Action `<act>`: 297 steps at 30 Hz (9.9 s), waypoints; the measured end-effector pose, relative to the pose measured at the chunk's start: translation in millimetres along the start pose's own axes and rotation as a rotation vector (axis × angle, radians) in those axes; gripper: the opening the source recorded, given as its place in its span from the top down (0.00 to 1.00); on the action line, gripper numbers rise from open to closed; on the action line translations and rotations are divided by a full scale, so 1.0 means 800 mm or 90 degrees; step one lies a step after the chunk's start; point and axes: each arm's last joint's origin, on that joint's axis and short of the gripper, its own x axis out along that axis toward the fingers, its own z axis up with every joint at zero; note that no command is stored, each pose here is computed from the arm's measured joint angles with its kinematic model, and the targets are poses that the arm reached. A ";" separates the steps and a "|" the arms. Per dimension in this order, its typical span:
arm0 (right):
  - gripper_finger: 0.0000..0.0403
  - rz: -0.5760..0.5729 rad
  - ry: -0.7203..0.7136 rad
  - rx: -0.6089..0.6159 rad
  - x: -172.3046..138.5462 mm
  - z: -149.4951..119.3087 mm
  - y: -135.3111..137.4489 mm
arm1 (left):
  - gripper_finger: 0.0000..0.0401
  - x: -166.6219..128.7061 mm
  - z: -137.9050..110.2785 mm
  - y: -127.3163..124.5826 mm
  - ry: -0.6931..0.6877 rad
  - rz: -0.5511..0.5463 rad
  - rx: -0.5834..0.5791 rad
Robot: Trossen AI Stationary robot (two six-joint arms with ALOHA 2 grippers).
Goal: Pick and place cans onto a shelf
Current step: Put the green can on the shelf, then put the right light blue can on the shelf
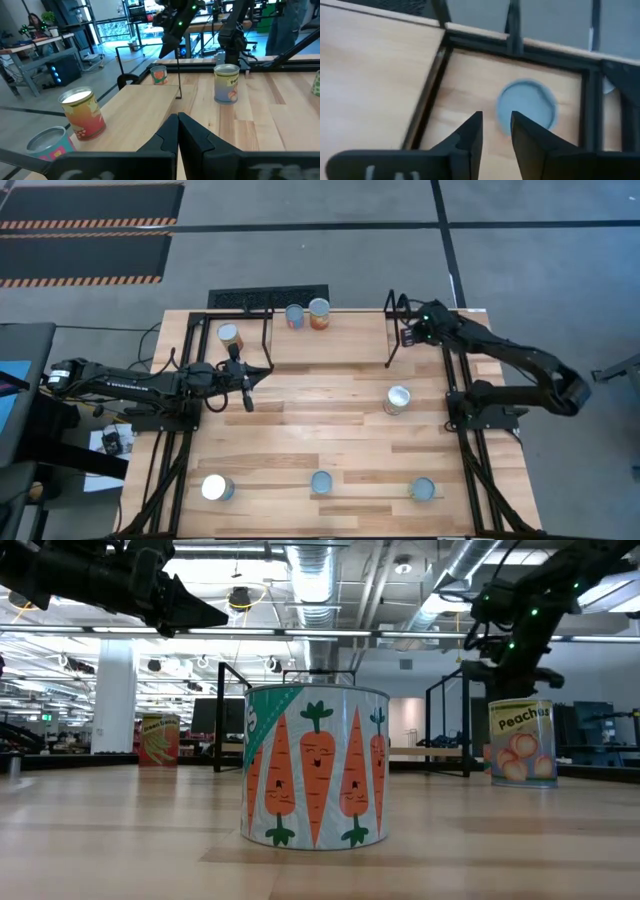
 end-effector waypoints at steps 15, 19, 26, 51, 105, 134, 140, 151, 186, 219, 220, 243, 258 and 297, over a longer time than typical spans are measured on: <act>0.91 -0.039 0.064 -0.020 0.054 0.008 -0.011 | 1.00 0.000 0.000 0.000 0.001 -0.001 0.002; 0.89 -0.050 0.098 -0.032 0.064 0.011 -0.009 | 1.00 0.000 0.000 0.000 0.001 -0.001 0.002; 0.77 -0.042 0.106 -0.052 0.065 0.018 -0.005 | 1.00 0.000 0.000 0.000 0.001 0.000 -0.001; 0.69 -0.054 0.162 -0.079 0.100 0.011 -0.007 | 1.00 0.000 0.000 0.000 0.001 0.000 0.002; 0.95 0.270 -0.096 -0.453 0.017 0.094 0.206 | 1.00 0.000 0.000 0.000 0.001 0.000 0.001; 0.95 0.232 0.004 -0.525 0.090 0.104 0.235 | 1.00 0.000 -0.001 0.000 0.005 0.000 -0.003; 0.94 0.237 0.004 -0.524 0.094 0.103 0.236 | 1.00 0.000 -0.001 0.000 0.005 0.000 -0.003; 0.92 0.239 0.009 -0.521 0.103 0.100 0.238 | 1.00 0.000 -0.001 0.000 0.005 0.000 -0.003; 0.97 0.340 -0.209 -0.632 -0.051 0.094 0.238 | 1.00 0.000 -0.001 0.000 0.005 -0.001 0.001; 0.89 0.331 -0.063 -0.559 -0.178 -0.157 0.124 | 1.00 0.000 -0.001 0.000 0.004 -0.001 -0.002; 0.87 0.315 -0.053 -0.554 -0.176 -0.158 0.123 | 1.00 0.000 -0.001 0.000 0.004 -0.001 -0.002; 0.67 0.207 0.090 -0.591 -0.139 -0.182 0.143 | 1.00 0.000 -0.001 0.000 0.006 -0.001 -0.003; 0.52 0.246 0.119 -0.570 -0.158 -0.165 0.143 | 1.00 0.000 -0.001 0.000 0.005 -0.001 -0.003; 0.99 0.260 -0.107 -0.788 -0.164 -0.050 0.211 | 1.00 0.000 -0.001 0.000 0.005 -0.001 -0.002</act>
